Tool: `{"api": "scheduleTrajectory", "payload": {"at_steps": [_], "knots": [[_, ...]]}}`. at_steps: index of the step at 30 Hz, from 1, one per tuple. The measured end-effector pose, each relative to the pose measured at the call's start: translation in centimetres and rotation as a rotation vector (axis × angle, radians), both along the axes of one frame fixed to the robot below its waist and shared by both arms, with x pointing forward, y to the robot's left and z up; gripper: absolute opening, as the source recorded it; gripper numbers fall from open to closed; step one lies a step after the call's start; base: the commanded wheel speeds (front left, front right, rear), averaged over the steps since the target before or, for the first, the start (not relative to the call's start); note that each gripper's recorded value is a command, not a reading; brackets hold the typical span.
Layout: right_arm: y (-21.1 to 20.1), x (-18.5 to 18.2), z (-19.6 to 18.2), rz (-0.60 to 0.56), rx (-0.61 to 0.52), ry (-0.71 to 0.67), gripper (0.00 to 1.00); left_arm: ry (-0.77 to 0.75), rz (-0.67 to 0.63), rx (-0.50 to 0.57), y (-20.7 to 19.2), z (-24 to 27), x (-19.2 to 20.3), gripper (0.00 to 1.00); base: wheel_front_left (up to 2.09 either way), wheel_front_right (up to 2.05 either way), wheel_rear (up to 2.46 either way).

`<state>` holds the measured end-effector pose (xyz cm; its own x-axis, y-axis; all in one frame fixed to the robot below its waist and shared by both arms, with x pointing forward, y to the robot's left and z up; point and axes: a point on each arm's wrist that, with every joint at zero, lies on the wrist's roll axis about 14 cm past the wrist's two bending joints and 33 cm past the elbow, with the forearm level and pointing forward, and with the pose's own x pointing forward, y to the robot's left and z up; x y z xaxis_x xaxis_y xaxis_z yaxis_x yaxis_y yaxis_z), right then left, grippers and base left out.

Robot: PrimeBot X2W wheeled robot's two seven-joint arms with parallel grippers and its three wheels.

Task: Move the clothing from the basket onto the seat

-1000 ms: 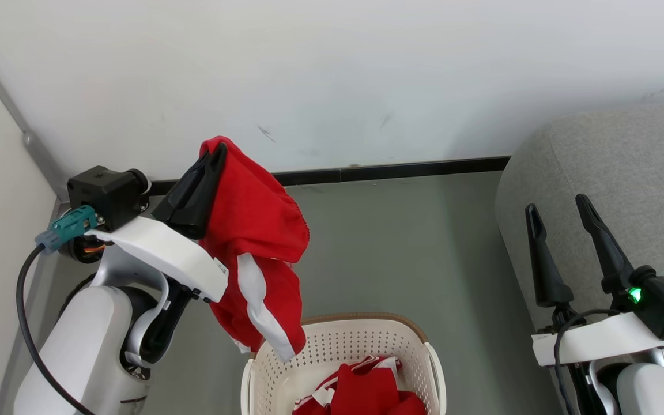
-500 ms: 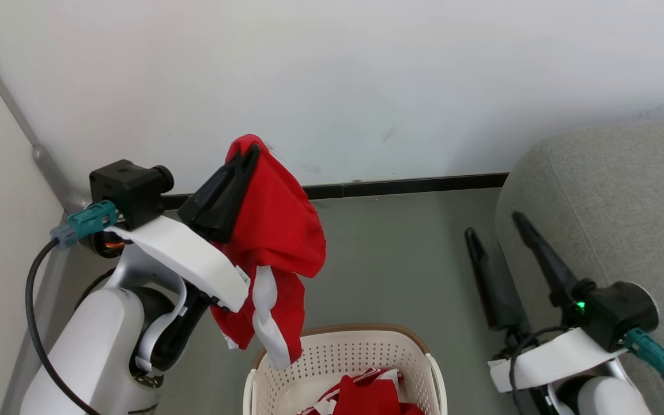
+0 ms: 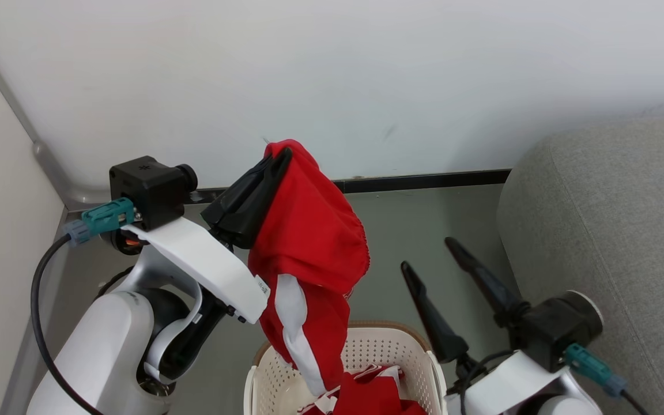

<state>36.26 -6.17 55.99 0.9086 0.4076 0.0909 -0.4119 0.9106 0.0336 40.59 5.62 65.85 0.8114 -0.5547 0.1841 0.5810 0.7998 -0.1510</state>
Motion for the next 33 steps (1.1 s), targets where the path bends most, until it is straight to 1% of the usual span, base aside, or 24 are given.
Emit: {"api": "scheduleTrajectory", "payload": {"at_steps": [8, 14, 21, 25, 29, 33], "knots": [[3.1, -1.1, -0.8, 0.098, -0.052, 0.038, 1.00, 0.005, -0.039, 0.008, -0.7, 0.4, -0.4, 0.00, 0.00, 0.00, 0.00], [3.7, -1.2, -1.2, 0.114, -0.078, 0.050, 1.00, 0.005, -0.070, 0.020, -1.4, 0.7, -0.5, 0.00, 0.00, 0.00, 0.00], [3.9, -0.9, -0.8, 0.123, -0.081, 0.042, 1.00, 0.016, -0.109, 0.009, -2.3, 0.7, -0.7, 0.00, 0.00, 0.00, 0.00], [4.1, -0.7, -0.7, 0.125, -0.104, 0.027, 1.00, 0.028, -0.128, 0.002, -2.8, 0.7, -0.8, 0.00, 0.00, 0.00, 0.00], [4.3, -0.4, 0.3, 0.125, -0.125, -0.017, 1.00, 0.043, -0.141, 0.003, -3.1, 0.4, -0.9, 0.00, 0.00, 0.00, 0.00], [4.4, -0.5, 0.3, 0.128, -0.128, -0.018, 1.00, 0.056, -0.169, -0.007, -3.7, 0.4, -1.3, 0.00, 0.00, 0.00, 0.00]]}}
